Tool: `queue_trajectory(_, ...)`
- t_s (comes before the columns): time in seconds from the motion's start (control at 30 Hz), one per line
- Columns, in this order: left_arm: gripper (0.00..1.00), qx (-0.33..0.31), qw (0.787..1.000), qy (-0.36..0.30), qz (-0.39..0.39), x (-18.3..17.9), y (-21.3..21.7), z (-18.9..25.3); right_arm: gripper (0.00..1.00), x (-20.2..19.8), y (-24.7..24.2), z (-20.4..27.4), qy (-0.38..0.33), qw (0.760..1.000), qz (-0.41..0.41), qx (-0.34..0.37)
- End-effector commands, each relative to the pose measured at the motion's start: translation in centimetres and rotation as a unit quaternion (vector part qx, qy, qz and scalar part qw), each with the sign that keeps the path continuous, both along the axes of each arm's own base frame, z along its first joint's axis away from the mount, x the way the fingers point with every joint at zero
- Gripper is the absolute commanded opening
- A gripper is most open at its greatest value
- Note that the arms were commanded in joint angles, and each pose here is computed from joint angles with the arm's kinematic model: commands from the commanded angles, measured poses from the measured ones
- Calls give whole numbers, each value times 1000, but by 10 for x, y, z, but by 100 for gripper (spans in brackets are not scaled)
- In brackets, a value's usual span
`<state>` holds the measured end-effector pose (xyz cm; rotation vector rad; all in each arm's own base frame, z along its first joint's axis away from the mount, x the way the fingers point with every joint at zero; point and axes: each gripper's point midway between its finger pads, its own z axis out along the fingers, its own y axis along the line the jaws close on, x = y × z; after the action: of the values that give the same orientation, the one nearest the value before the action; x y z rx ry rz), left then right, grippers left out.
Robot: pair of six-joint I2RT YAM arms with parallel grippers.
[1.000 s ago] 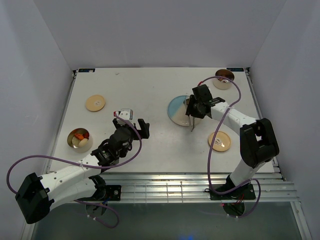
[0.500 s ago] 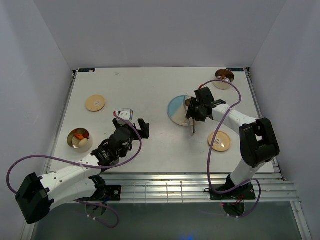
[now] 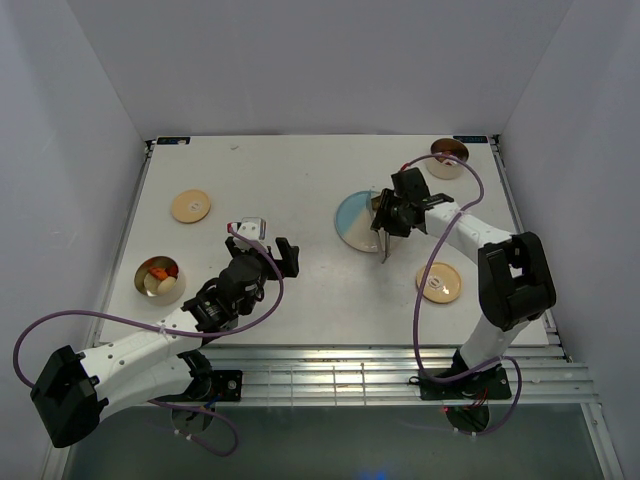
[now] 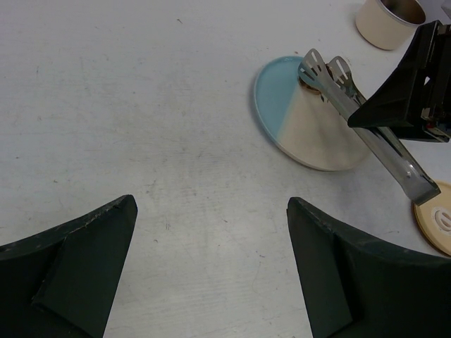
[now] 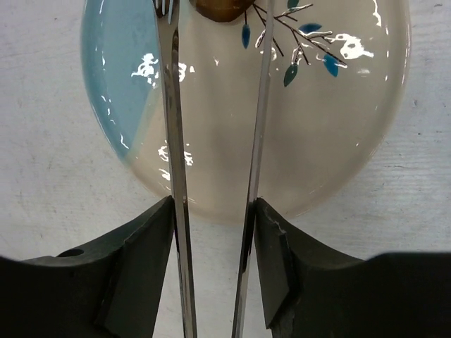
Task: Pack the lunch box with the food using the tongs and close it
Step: Pick up the fake food from the plate.
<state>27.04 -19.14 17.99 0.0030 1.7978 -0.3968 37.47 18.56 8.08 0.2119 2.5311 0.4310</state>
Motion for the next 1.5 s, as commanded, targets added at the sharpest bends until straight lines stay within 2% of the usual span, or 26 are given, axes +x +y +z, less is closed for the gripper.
queue_trajectory(0.0, 98, -10, 1000, -12, 6, -1, 3, 9, 52, 8, 3, 2, 7, 1000, 2, -3)
queue_trajectory(0.2, 98, -13, 1000, -14, 6, -2, 4, 10, 50, 6, 1, 3, 6, 1000, 19, -15)
queue_trajectory(0.43, 98, -11, 1000, -13, 6, -1, 4, 9, 46, -7, 2, 7, -1, 995, 91, -27)
queue_trajectory(0.77, 98, -9, 1000, -11, 7, -1, 3, 8, 39, -29, -10, 7, -4, 993, 112, -44)
queue_trajectory(1.07, 98, -2, 1000, -6, 7, 1, 1, 3, 28, -34, -11, 12, -12, 992, 117, -43)
queue_trajectory(1.4, 98, -2, 1000, -7, 11, 1, 3, 4, 8, -36, -5, 34, -37, 990, 131, -21)
queue_trajectory(1.47, 98, -2, 1000, -7, 11, 1, 3, 4, 8, -36, -4, 41, -45, 990, 133, -15)
